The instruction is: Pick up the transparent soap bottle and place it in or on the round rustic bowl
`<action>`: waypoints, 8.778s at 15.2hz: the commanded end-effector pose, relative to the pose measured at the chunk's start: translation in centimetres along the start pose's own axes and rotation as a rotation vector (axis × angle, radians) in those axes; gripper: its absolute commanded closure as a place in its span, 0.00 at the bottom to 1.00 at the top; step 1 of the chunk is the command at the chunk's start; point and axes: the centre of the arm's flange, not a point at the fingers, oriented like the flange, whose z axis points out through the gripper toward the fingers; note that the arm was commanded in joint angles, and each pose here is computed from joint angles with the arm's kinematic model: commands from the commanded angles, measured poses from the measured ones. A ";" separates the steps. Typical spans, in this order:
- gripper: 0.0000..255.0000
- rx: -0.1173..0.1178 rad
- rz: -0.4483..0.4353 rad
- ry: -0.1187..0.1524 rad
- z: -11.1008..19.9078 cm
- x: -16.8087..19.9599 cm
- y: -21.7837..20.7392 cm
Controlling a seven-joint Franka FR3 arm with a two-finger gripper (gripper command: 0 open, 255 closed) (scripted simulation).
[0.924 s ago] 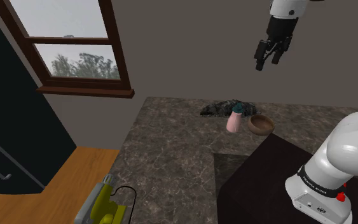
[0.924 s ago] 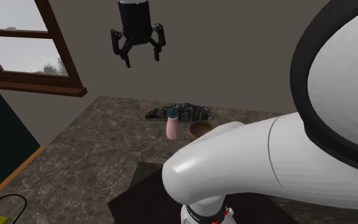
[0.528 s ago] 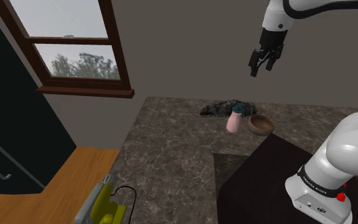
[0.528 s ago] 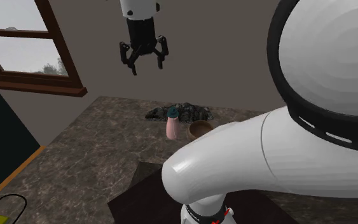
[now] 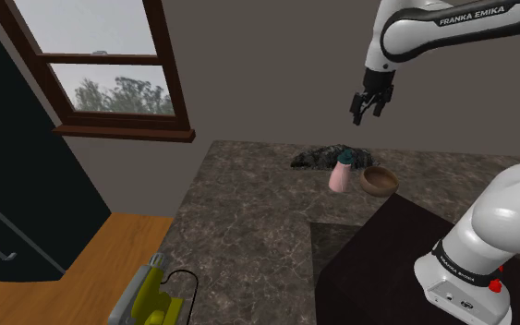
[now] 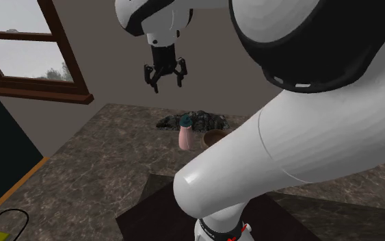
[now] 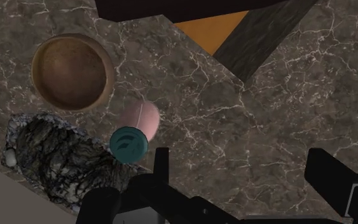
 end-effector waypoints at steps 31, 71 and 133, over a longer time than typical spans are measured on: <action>0.00 0.005 0.033 -0.063 26.9 12.8 11.9; 1.00 0.005 0.033 -0.063 13.7 12.8 12.3; 1.00 0.005 0.033 -0.063 17.3 1.3 25.9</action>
